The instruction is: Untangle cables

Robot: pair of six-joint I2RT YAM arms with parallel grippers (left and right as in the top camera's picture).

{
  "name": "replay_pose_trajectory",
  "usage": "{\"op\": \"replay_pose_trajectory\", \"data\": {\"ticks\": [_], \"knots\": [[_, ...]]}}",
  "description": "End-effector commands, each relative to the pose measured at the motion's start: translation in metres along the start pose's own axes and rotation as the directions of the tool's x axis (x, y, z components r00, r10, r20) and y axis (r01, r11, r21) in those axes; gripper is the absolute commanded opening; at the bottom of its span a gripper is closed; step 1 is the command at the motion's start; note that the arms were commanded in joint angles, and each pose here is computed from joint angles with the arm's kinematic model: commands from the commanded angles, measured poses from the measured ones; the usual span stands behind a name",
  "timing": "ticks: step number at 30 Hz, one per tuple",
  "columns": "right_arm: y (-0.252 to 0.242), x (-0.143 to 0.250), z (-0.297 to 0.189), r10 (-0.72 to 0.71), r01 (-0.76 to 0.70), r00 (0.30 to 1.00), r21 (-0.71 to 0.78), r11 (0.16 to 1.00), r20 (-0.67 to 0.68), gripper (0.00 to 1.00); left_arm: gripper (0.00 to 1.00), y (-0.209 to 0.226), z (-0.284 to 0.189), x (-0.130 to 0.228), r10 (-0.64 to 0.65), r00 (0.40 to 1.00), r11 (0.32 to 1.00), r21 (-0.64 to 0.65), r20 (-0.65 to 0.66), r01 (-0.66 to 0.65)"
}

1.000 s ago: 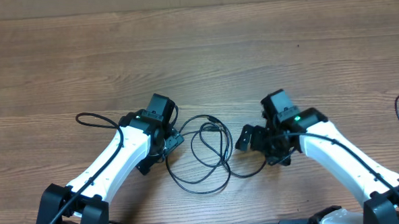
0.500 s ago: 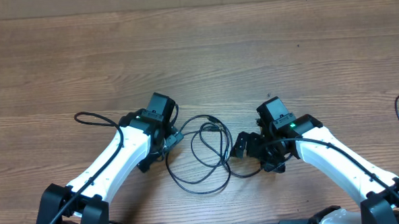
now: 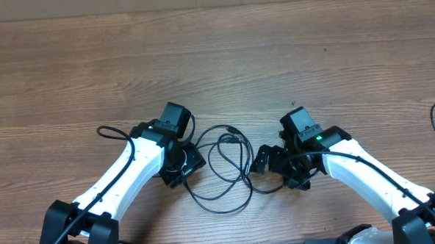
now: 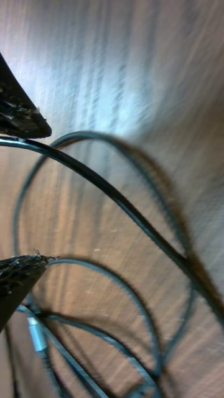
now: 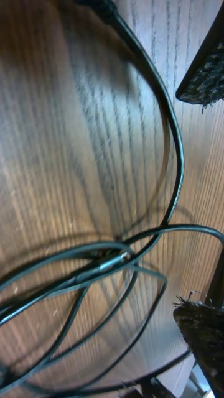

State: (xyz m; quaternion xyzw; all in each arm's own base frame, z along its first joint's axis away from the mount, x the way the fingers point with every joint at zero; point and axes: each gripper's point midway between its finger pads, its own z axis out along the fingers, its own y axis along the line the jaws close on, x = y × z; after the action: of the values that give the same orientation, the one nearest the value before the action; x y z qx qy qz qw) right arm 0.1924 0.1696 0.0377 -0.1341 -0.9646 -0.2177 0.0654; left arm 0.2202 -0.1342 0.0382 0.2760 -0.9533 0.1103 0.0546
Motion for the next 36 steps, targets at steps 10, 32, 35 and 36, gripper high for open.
{"op": "replay_pose_trajectory", "data": {"ticks": [10,32,35,36], "knots": [[-0.008,0.008,0.006,0.011,-0.011,1.000,0.011,1.000,-0.025,1.00,0.35,0.006,0.019,0.027,0.059,0.997,0.983,-0.174,0.055,-0.049],[-0.009,0.005,0.006,-0.009,0.009,1.000,0.019,1.000,-0.007,1.00,0.04,-0.072,-0.316,-0.015,0.107,0.688,0.947,0.137,0.718,-0.290],[0.000,0.009,0.006,-0.071,0.070,0.997,-0.031,0.997,-0.034,1.00,0.04,-0.080,-0.346,-0.011,0.056,0.644,0.920,0.211,0.763,-0.331],[0.006,0.012,0.005,-0.106,0.102,0.993,-0.067,0.993,-0.050,1.00,0.04,-0.083,-0.352,-0.011,0.050,0.630,0.911,0.224,0.775,-0.347]]}}
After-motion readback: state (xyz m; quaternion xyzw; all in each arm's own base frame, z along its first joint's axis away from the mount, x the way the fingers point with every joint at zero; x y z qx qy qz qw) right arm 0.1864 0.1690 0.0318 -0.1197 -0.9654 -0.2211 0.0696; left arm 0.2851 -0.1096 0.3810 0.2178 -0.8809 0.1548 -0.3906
